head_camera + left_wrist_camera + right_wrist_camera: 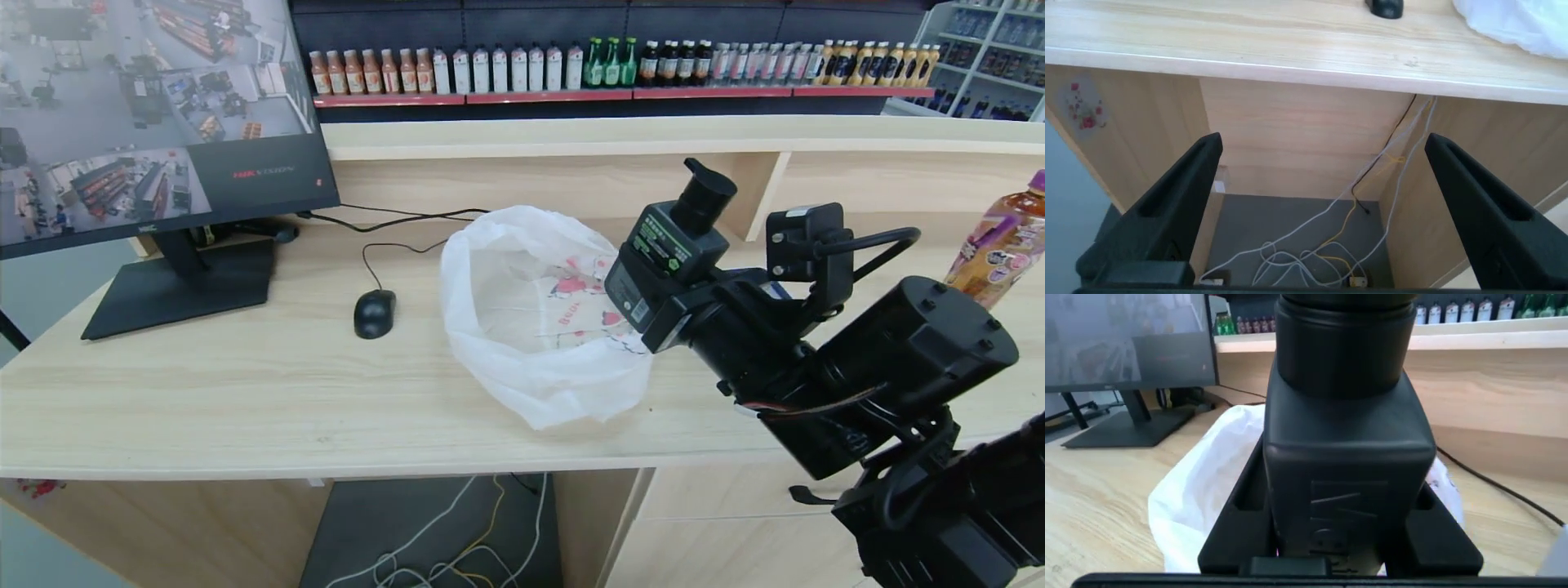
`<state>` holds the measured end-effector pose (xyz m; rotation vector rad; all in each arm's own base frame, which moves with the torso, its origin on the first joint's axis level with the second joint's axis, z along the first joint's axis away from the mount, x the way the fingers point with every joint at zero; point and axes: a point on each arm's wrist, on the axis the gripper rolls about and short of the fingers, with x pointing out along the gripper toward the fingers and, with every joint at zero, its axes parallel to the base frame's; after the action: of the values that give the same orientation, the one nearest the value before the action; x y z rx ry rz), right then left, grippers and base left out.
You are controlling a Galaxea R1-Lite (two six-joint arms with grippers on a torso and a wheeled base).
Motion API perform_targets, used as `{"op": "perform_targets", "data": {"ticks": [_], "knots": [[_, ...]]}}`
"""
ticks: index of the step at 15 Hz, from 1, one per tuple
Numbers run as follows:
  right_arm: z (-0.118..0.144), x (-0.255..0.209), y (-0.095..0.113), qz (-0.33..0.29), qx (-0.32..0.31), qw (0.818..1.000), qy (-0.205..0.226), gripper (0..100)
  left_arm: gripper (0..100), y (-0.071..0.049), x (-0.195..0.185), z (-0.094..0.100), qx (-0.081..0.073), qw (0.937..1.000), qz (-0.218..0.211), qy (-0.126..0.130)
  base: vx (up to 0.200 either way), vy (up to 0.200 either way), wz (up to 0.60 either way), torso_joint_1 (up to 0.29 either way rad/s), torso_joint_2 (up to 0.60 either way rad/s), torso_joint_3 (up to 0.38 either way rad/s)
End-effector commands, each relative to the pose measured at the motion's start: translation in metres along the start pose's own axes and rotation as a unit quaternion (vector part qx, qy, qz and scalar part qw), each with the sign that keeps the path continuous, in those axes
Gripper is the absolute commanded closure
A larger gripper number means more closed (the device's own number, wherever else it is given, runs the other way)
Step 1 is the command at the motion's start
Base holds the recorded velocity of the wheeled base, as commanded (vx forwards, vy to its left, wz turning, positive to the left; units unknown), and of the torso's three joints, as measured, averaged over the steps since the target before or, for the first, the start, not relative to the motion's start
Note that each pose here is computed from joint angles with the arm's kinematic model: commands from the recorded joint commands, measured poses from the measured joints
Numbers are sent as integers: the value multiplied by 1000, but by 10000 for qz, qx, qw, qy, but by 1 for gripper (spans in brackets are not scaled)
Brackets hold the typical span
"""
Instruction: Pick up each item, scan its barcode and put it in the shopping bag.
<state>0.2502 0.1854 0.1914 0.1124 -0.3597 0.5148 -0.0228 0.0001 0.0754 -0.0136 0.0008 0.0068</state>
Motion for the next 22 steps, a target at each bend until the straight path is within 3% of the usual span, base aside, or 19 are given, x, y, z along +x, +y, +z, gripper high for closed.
{"op": "perform_targets", "data": {"ticks": [1,3,7,12,15,18,22], "knots": [[-4,3,1,5,-1,10000,12,100,0,0,0,0,-1,10000,4,-4,0,200,0,2,7,-2],[-12,5,3,37,-2,9999,111,100,0,0,0,0,-1,10000,4,-4,0,200,0,2,7,0],[-12,14,15,176,37,9998,-1,100,0,0,0,0,22,10000,-3,-4,0,0,0,0,0,0],[-13,23,15,145,5,9999,-55,100,0,0,0,0,22,10000,4,-12,0,0,0,0,0,0],[-17,38,7,-172,-199,9990,348,100,0,0,0,0,14,10000,4,-4,0,0,0,0,0,0],[-28,55,-4,-462,-223,9980,381,100,0,0,0,0,7,10000,4,-4,0,0,0,0,0,0],[-47,60,-3,-440,-240,9972,562,100,0,0,0,0,7,10000,4,-4,0,0,0,0,0,0]]}}
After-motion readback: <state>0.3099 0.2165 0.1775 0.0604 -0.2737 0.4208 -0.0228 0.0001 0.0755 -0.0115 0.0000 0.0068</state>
